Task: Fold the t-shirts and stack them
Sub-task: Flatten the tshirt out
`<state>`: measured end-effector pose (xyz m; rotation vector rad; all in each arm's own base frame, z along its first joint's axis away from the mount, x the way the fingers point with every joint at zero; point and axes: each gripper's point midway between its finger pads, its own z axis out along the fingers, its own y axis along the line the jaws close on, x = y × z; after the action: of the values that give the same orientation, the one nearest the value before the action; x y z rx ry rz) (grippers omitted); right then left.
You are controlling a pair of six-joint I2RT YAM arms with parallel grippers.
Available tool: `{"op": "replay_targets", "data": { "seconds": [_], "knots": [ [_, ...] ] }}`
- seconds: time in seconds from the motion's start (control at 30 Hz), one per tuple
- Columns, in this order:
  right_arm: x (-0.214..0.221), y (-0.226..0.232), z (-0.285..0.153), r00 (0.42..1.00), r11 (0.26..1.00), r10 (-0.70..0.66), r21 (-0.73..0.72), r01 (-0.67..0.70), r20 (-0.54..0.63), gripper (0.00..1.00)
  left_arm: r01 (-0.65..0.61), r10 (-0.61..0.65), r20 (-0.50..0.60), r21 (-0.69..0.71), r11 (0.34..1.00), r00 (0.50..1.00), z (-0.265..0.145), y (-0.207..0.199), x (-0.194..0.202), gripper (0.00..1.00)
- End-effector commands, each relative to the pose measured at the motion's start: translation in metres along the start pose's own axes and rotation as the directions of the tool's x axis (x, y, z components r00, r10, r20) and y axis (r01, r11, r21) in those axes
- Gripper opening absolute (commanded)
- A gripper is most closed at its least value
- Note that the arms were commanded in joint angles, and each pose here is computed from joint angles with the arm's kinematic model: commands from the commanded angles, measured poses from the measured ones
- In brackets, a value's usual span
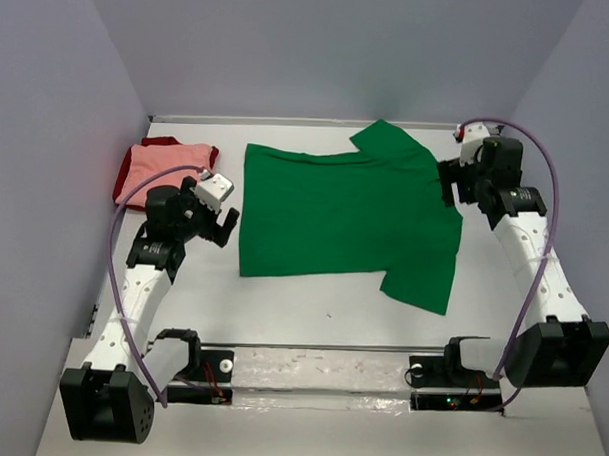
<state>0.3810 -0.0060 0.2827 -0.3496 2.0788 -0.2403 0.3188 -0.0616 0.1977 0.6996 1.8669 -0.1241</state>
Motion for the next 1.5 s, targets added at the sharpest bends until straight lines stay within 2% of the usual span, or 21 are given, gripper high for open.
{"op": "replay_targets", "data": {
  "seconds": [0.0,0.17,0.27,0.33,0.37,0.4,0.43,0.47,0.5,0.57,0.7,0.8,1.07,1.23,1.47],
  "knots": [
    [0.101,0.003,0.014,0.959,0.992,0.123,0.059,-0.111,-0.254,0.85,0.044,-0.054,0.08,0.113,0.993,0.995,-0.005,-0.031,-0.001,0.99],
    [0.139,0.018,0.001,0.924,0.977,0.211,0.054,-0.205,-0.32,0.84,0.056,-0.075,0.085,0.205,0.977,0.994,-0.003,-0.046,-0.005,0.99],
    [0.151,0.021,0.004,0.897,0.967,0.253,0.07,-0.244,-0.361,0.83,0.135,-0.151,0.037,0.284,0.949,0.988,0.008,-0.053,-0.007,0.99],
    [0.158,0.021,0.008,0.885,0.965,0.26,0.07,-0.253,-0.385,0.83,0.215,-0.199,-0.081,0.341,0.915,0.977,0.026,-0.059,0.013,0.99],
    [0.166,0.024,0.012,0.873,0.965,0.257,0.068,-0.252,-0.415,0.81,0.199,-0.182,-0.08,0.369,0.908,0.98,0.031,-0.055,0.001,0.99],
    [0.171,0.022,0.015,0.865,0.962,0.269,0.074,-0.263,-0.423,0.81,0.293,-0.215,-0.226,0.412,0.863,0.95,0.039,-0.066,0.028,0.99],
    [0.176,0.023,0.017,0.855,0.96,0.273,0.065,-0.273,-0.44,0.8,0.327,-0.219,-0.276,0.451,0.831,0.936,0.04,-0.073,0.034,0.99],
    [0.179,0.025,0.019,0.85,0.959,0.272,0.057,-0.277,-0.451,0.79,0.292,-0.179,-0.266,0.483,0.826,0.947,0.044,-0.068,0.026,0.99],
    [0.184,0.03,0.025,0.837,0.957,0.271,0.04,-0.287,-0.476,0.72,0.376,-0.193,-0.373,0.516,0.769,0.908,0.041,-0.081,0.044,0.99],
    [0.189,0.033,0.03,0.821,0.952,0.276,0.025,-0.304,-0.5,0.66,0.398,-0.19,-0.407,0.522,0.755,0.894,0.044,-0.08,0.047,0.99],
    [0.193,0.033,0.042,0.798,0.944,0.286,0.011,-0.33,-0.531,0.65,0.402,-0.192,-0.439,0.455,0.795,0.878,0.051,-0.069,0.057,0.99],
    [0.196,0.028,0.052,0.777,0.934,0.31,0.023,-0.357,-0.548,0.66,0.417,-0.182,-0.474,0.458,0.785,0.862,0.049,-0.07,0.059,0.99],
    [0.213,0.023,0.073,0.722,0.912,0.351,0.042,-0.408,-0.596,0.58,0.312,-0.044,-0.516,0.444,0.84,0.855,0.035,-0.056,0.072,0.99],
    [0.218,0.015,0.09,0.702,0.903,0.368,0.054,-0.426,-0.61,0.53,0.259,-0.019,-0.496,0.42,0.869,0.868,0.021,-0.055,0.074,0.99],
    [0.217,0.028,0.095,0.669,0.882,0.353,-0.005,-0.471,-0.653,0.45,0.198,-0.003,-0.45,0.388,0.9,0.893,0.011,-0.048,0.062,0.99]
  ]
}}
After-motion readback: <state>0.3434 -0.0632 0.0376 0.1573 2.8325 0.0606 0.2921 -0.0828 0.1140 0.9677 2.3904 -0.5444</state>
